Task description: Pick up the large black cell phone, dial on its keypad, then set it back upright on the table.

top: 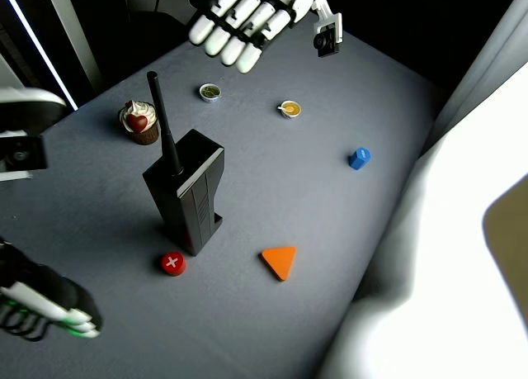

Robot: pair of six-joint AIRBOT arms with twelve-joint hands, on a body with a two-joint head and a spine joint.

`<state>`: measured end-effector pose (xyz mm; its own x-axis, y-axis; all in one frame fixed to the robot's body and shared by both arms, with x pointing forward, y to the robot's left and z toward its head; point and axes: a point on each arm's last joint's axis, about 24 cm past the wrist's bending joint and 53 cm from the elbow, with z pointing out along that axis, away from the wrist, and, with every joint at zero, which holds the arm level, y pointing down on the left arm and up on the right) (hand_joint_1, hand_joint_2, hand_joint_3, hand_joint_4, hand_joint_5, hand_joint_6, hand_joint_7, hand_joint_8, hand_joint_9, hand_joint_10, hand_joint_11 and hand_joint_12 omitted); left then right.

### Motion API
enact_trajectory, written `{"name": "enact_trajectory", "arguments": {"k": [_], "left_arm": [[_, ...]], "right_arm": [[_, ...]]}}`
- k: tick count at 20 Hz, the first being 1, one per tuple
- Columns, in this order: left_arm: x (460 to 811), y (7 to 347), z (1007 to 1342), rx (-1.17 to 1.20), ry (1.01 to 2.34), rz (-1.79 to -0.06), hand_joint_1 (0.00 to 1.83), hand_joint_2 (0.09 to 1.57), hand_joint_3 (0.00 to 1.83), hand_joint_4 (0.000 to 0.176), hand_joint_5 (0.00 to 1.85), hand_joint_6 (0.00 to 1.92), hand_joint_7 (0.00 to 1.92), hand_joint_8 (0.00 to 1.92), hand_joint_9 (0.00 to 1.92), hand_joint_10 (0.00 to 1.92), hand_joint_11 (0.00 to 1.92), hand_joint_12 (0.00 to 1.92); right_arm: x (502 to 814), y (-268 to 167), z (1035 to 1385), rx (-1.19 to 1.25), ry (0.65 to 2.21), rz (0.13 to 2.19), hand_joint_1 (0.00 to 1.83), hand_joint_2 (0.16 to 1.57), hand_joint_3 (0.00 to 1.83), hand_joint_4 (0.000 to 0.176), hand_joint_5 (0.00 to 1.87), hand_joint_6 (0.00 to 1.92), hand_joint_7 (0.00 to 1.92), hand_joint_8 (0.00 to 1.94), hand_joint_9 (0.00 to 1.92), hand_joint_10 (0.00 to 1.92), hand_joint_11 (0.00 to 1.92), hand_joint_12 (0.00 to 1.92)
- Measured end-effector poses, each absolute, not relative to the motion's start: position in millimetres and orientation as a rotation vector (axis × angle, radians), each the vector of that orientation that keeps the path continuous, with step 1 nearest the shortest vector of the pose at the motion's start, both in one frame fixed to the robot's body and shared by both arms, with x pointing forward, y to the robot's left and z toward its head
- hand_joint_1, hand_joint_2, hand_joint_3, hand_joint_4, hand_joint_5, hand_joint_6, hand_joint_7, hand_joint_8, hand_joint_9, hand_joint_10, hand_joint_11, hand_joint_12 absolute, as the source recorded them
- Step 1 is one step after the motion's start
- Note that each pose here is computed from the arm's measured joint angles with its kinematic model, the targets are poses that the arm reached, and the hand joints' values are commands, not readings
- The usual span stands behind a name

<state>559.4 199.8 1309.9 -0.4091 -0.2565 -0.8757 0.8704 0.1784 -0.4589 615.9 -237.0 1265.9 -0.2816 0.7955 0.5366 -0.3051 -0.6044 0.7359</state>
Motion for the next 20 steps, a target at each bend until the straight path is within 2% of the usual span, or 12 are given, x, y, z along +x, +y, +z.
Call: {"name": "enact_trajectory", "arguments": {"k": [3, 4, 9, 12, 13, 15, 17, 18, 20], "left_arm": [[544.4, 194.8, 1307.3, 0.685, 1.477, -1.468, 0.11, 1.17, 0.00, 0.000, 0.24, 0.00, 0.24, 0.00, 0.23, 0.00, 0.00, 0.58], [540.5, 190.6, 1303.5, 0.704, 1.487, -1.475, 0.08, 1.18, 0.00, 0.000, 0.23, 0.00, 0.23, 0.00, 0.22, 0.00, 0.00, 0.54], [553.4, 195.0, 1303.6, 0.633, 1.479, -1.462, 0.07, 1.18, 0.00, 0.000, 0.20, 0.00, 0.22, 0.00, 0.21, 0.00, 0.00, 0.52], [553.7, 191.5, 1288.8, 0.669, 1.522, -1.443, 0.06, 1.19, 0.00, 0.000, 0.17, 0.00, 0.18, 0.00, 0.17, 0.00, 0.00, 0.51], [552.0, 189.1, 1287.2, 0.681, 1.522, -1.449, 0.03, 1.20, 0.00, 0.000, 0.15, 0.00, 0.16, 0.00, 0.15, 0.00, 0.00, 0.42], [554.0, 190.0, 1290.9, 0.659, 1.516, -1.470, 0.08, 1.19, 0.00, 0.000, 0.15, 0.00, 0.16, 0.00, 0.15, 0.00, 0.00, 0.39], [556.1, 192.1, 1294.0, 0.630, 1.511, -1.484, 0.07, 1.19, 0.00, 0.000, 0.18, 0.01, 0.19, 0.01, 0.17, 0.01, 0.00, 0.43], [554.9, 191.4, 1290.8, 0.643, 1.522, -1.478, 0.06, 1.19, 0.00, 0.000, 0.19, 0.01, 0.21, 0.01, 0.18, 0.01, 0.00, 0.46], [551.7, 189.4, 1286.5, 0.662, 1.537, -1.478, 0.06, 1.19, 0.00, 0.000, 0.17, 0.00, 0.19, 0.00, 0.18, 0.00, 0.00, 0.43]], "right_arm": [[621.6, -226.2, 1261.0, 1.254, 0.670, 1.972, 1.08, 0.93, 0.00, 0.000, 0.04, 0.00, 0.00, 0.00, 0.00, 0.00, 0.03, 0.03], [623.3, -222.7, 1260.4, 1.257, 0.663, 1.982, 1.10, 0.89, 0.00, 0.000, 0.09, 0.00, 0.03, 0.00, 0.02, 0.00, 0.04, 0.04], [629.7, -207.7, 1257.8, 1.279, 0.659, 2.017, 1.12, 0.89, 0.00, 0.000, 0.06, 0.00, 0.00, 0.00, 0.00, 0.00, 0.01, 0.04], [630.2, -199.4, 1256.4, 1.264, 0.677, 2.035, 1.10, 0.90, 0.00, 0.000, 0.02, 0.00, 0.00, 0.00, 0.00, 0.00, 0.00, 0.04], [631.5, -197.3, 1254.7, 1.272, 0.679, 2.037, 1.13, 0.88, 0.00, 0.000, 0.05, 0.01, 0.00, 0.00, 0.00, 0.00, 0.02, 0.05], [632.5, -193.8, 1255.0, 1.264, 0.683, 2.047, 1.10, 0.90, 0.00, 0.000, 0.03, 0.00, 0.00, 0.00, 0.00, 0.00, 0.01, 0.06], [633.6, -190.2, 1253.4, 1.261, 0.694, 2.052, 1.07, 0.90, 0.00, 0.000, 0.00, 0.00, 0.00, 0.00, 0.00, 0.00, 0.01, 0.07], [635.4, -188.5, 1254.1, 1.264, 0.687, 2.059, 1.08, 0.89, 0.00, 0.000, 0.02, 0.00, 0.00, 0.00, 0.00, 0.00, 0.00, 0.19], [637.7, -186.3, 1254.3, 1.267, 0.686, 2.074, 1.10, 0.89, 0.00, 0.000, 0.01, 0.00, 0.00, 0.00, 0.00, 0.00, 0.00, 0.24]]}}
